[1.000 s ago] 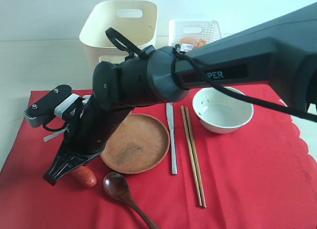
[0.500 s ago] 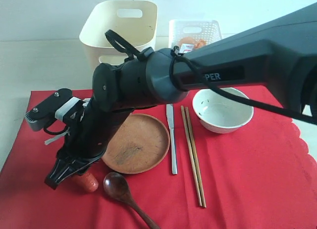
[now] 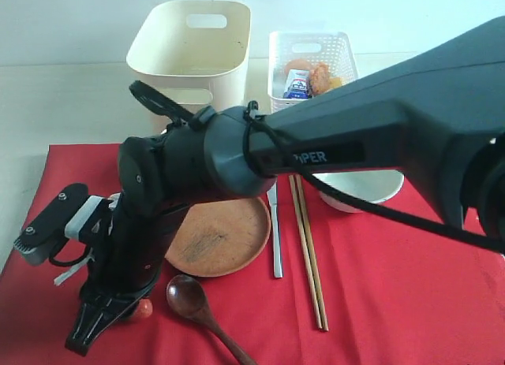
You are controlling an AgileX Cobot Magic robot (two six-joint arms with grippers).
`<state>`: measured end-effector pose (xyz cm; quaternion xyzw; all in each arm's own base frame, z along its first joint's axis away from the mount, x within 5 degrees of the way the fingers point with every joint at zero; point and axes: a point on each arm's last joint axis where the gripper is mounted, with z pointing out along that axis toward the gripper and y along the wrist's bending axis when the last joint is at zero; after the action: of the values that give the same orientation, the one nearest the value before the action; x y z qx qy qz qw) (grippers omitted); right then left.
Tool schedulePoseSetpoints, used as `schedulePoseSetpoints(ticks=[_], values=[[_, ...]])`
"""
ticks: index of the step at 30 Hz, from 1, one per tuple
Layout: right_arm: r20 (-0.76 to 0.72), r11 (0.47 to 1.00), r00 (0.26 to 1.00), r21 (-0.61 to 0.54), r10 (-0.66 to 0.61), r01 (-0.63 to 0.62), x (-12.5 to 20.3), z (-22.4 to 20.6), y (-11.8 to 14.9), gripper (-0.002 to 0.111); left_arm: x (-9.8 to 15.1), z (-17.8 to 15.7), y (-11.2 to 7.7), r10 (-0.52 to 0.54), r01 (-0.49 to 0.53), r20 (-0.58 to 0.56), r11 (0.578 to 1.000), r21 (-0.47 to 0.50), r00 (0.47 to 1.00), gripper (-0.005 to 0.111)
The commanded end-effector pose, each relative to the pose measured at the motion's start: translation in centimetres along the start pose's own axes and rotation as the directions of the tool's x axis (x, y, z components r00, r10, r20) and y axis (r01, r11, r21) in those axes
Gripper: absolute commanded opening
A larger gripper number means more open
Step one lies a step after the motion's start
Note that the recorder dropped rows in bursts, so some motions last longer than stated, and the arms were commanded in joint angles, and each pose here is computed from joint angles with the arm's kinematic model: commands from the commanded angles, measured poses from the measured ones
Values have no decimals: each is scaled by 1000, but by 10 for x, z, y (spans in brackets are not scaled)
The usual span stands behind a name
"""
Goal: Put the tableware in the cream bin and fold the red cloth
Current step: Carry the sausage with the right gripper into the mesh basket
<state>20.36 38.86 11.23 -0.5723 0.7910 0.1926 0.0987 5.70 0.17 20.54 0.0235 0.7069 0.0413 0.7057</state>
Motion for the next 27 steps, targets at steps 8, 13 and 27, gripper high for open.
schedulePoseSetpoints(ticks=[8,13,27], values=[[147,988,981,106,-130,115,-24,-108,-13,0,0,-1,0,-2,2,5,1000,-2,1000,0],[399,947,915,311,-57,-76,-4,-214,-63,0,0,-1,0,-2,2,5,1000,-2,1000,0],[692,579,679,458,245,-675,112,-218,-251,0,0,-1,0,-2,2,5,1000,-2,1000,0]])
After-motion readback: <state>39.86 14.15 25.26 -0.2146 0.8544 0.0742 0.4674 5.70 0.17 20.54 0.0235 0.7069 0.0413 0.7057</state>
